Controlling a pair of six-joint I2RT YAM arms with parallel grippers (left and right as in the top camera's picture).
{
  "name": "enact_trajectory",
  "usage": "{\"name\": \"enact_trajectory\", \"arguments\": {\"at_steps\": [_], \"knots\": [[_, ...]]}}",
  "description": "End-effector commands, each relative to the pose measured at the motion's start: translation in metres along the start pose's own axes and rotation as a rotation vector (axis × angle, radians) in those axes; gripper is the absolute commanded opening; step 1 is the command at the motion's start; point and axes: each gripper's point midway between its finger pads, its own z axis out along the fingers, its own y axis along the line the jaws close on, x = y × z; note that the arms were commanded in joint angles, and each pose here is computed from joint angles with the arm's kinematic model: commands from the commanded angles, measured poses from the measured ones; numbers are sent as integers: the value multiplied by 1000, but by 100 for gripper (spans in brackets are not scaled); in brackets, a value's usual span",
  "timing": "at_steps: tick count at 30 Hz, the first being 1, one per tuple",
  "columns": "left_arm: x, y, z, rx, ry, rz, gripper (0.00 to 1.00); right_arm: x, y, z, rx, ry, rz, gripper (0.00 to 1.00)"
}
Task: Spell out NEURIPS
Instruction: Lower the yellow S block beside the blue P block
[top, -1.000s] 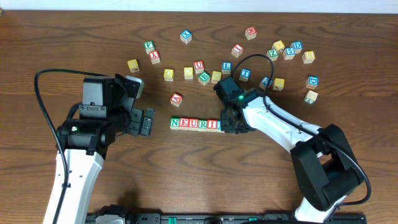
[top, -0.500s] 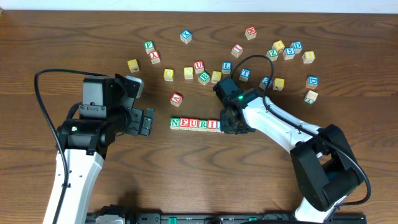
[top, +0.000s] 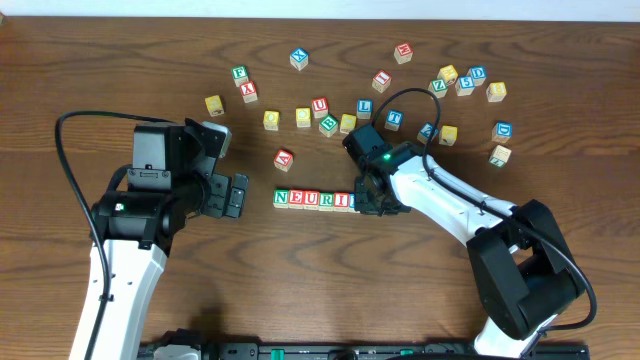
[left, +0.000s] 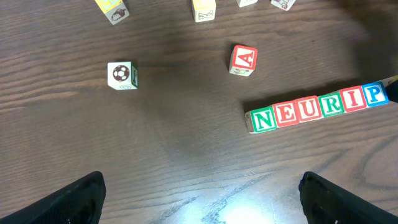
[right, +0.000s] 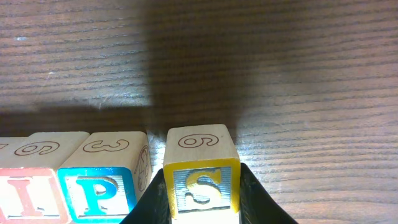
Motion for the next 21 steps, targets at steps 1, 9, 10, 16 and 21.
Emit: {"name": "enact_trajectory", "arguments": {"at_steps": [1, 9, 10, 16, 21], "knots": [[-9, 3, -6, -16, -24, 6, 98, 8, 0, 0, 3, 15, 10, 20], [-9, 3, -6, -16, -24, 6, 98, 7, -2, 0, 10, 12, 17, 25], [-9, 3, -6, -16, -24, 7, 98, 7, -2, 0, 12, 11, 17, 27], [-9, 3, -6, -16, -24, 6, 98, 7, -4, 0, 21, 8, 17, 35], [-9, 3, -6, -16, -25, 7, 98, 6, -4, 0, 23, 5, 19, 39]]}}
